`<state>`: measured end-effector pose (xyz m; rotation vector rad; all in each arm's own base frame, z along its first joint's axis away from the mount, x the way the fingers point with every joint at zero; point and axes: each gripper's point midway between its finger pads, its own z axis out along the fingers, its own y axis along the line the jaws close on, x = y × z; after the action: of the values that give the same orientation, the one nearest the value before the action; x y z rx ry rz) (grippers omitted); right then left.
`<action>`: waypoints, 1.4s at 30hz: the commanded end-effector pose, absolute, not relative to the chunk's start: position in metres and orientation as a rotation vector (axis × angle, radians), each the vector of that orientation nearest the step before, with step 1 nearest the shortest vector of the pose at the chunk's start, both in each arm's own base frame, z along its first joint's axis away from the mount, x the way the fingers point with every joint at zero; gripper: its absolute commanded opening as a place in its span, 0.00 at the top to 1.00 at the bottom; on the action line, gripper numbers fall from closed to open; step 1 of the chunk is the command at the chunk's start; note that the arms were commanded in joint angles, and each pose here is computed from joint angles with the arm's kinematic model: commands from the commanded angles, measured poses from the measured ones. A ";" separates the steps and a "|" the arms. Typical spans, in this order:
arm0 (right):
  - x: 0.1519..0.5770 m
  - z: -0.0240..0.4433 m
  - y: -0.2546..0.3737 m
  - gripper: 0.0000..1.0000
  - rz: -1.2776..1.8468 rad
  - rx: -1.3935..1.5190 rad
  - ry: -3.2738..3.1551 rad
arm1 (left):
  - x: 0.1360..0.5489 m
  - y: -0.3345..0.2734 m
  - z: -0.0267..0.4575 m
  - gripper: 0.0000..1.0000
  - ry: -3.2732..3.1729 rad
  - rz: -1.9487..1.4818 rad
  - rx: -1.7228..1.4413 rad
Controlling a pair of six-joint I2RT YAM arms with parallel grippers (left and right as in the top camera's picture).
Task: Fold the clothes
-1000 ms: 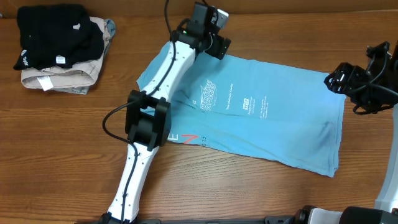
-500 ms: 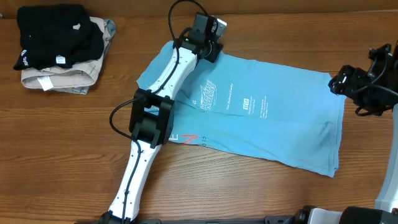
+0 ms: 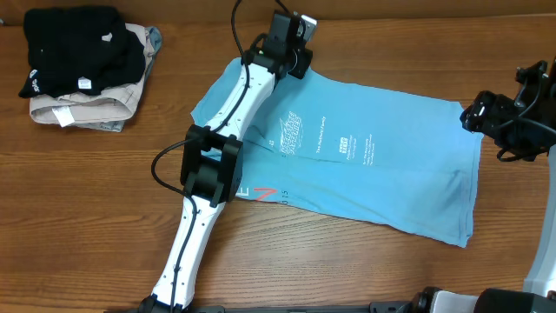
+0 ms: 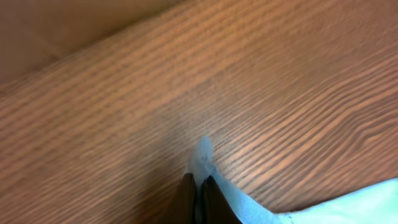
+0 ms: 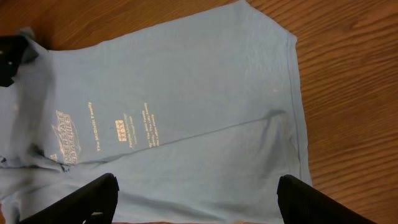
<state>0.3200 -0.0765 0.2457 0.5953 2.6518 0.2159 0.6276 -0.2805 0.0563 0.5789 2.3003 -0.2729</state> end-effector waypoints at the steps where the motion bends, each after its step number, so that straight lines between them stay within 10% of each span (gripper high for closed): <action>1: 0.320 0.245 -0.075 0.14 0.209 0.583 2.652 | 0.633 -0.281 0.108 0.96 2.241 -0.280 0.540; 19: 0.319 0.245 -0.075 0.14 0.209 0.583 2.657 | 0.482 -0.231 0.098 0.96 2.902 -0.218 0.576; 26: 0.319 0.245 -0.075 0.14 0.209 0.584 2.657 | 0.448 -0.216 0.063 0.71 3.119 -0.161 0.543; 42: 0.321 0.245 -0.075 0.14 0.208 0.581 2.650 | 0.534 -0.244 0.105 0.48 2.704 -0.206 0.479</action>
<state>0.3206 -0.0770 0.2459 0.5949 2.6492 0.2126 0.5293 -0.2459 0.1017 0.4821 2.7280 -0.2539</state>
